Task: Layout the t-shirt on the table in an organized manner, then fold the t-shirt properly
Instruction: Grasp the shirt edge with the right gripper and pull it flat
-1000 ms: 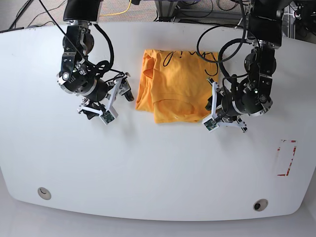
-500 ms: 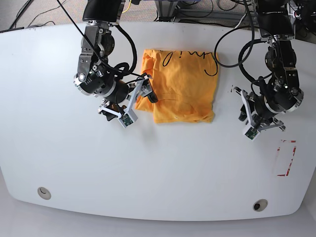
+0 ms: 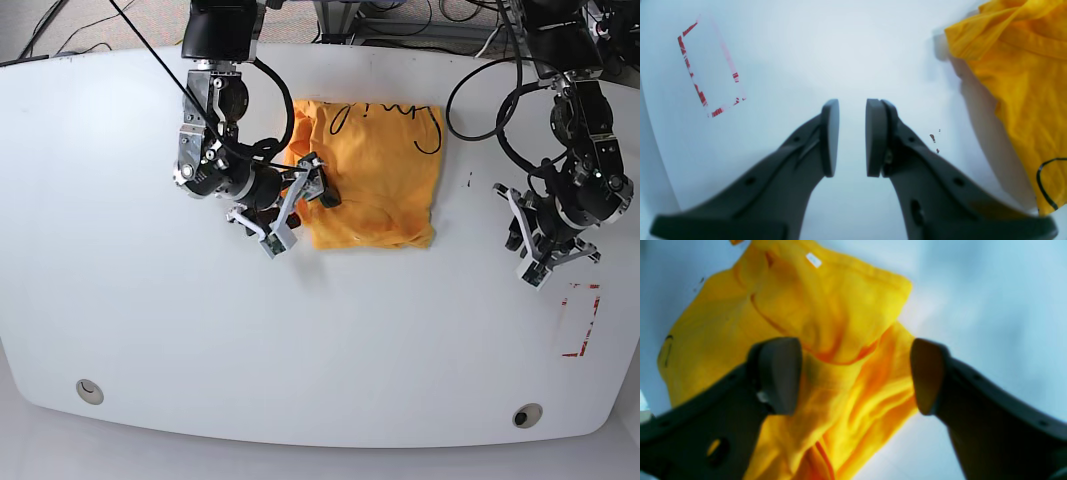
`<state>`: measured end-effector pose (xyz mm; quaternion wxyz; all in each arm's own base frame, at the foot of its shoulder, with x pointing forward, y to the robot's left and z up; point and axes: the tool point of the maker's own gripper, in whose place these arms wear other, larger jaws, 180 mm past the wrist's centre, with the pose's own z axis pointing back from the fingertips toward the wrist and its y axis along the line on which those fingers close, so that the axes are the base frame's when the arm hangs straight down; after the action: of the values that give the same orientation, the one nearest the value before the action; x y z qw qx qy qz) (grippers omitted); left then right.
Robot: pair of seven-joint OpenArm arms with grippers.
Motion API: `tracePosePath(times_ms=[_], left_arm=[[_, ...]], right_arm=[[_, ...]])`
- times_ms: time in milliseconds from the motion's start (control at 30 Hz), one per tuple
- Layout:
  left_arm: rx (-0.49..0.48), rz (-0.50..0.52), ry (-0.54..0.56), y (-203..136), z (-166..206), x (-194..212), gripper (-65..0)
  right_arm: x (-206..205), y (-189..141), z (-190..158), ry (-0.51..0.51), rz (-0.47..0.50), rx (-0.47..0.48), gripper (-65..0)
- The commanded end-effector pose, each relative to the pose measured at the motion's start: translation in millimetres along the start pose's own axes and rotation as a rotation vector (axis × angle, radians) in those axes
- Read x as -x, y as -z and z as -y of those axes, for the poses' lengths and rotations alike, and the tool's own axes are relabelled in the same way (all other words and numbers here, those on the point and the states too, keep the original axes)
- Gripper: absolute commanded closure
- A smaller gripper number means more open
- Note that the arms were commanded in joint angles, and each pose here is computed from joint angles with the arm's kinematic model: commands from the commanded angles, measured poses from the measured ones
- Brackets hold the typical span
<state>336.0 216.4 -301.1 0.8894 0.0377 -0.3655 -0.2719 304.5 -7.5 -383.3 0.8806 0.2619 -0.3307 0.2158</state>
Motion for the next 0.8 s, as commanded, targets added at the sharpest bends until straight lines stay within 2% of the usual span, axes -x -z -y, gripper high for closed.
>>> tracePosePath(times_ms=[0,200,333,467,667,767], left_arm=[[-0.031,0.039,0.008,-7.7,-11.5,-10.9,-12.4],[-0.029,0.035,0.007,-7.2,-10.7,-9.4,-12.4],[-0.029,0.035,0.006,-7.0,-11.0,-9.6,-12.4],[-0.025,0.033,0.007,-6.1,-9.3,-9.1,-12.4],[-0.021,0.035,0.006,-5.6,-8.0,-9.6,-12.4],[-0.02,0.032,0.005,-5.2,-7.6,-8.6,-12.4]], right_arm=[[-15.7,4.1,-4.4,0.014,0.06,-0.037,-36.0],[-11.7,6.4,0.6,0.023,0.045,-0.042,-14.7],[-13.4,5.2,0.3,0.017,0.047,-0.04,-4.1],[-28.3,-4.4,-2.5,-0.006,0.094,-0.035,-3.2],[-39.6,-20.7,-9.6,-0.042,0.11,-0.037,-2.7],[-49.3,-30.2,-12.6,-0.07,0.134,-0.029,0.0]])
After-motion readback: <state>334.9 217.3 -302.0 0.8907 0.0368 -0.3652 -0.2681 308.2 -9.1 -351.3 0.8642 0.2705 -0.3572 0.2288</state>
